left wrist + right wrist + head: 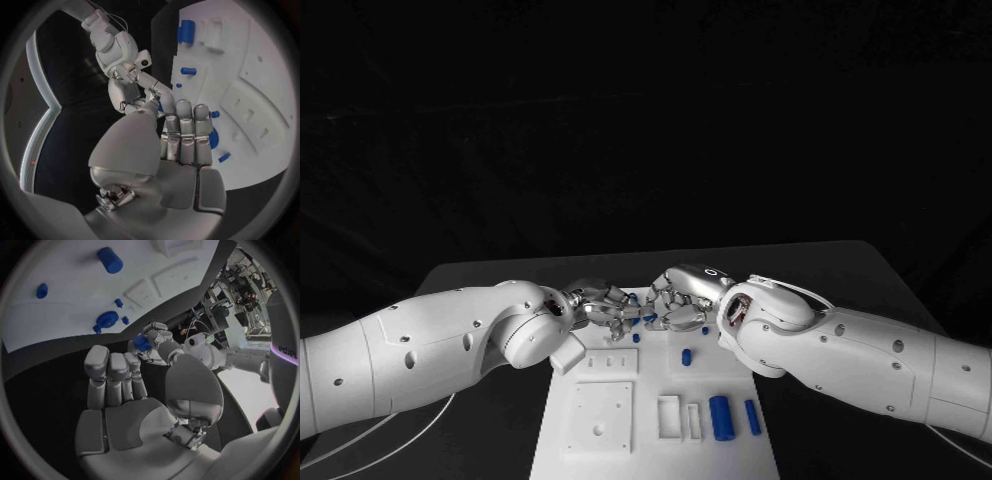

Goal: Assemble the parts on the task board

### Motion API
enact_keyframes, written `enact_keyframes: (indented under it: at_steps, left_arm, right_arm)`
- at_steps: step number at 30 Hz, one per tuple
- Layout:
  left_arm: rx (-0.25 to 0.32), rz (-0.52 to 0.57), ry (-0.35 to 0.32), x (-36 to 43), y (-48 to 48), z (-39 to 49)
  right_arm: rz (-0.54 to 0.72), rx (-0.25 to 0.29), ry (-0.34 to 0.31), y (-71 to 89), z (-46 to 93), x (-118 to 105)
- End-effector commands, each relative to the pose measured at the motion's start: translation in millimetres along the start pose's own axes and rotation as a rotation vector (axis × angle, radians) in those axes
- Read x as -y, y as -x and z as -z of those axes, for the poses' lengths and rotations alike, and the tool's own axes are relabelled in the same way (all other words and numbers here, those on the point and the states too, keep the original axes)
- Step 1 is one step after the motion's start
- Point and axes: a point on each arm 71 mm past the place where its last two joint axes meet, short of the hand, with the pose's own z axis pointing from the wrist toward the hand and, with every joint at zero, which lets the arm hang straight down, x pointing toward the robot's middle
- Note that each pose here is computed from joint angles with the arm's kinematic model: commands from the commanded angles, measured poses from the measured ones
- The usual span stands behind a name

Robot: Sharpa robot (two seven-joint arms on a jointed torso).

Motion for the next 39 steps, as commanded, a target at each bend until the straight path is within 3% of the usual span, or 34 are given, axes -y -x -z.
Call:
enact_keyframes:
  at_steps: [1, 28, 39]
  left_arm:
    - [-0.027, 0.006, -0.019, 4.7, -4.4, -1.3]
    - [-0.032, -0.004, 0.0, 0.3, -1.2, 1.0]
    - [0.0, -0.018, 0.009, -3.0, 6.1, 3.0]
  right_arm:
    - [0.004, -0.022, 0.007, -2.7, -0.2, -2.3]
    - [0.01, 0.002, -0.023, 0.9, 3.5, 11.0]
    - [0.0, 0.015, -0.041, 4.2, 9.6, 20.2]
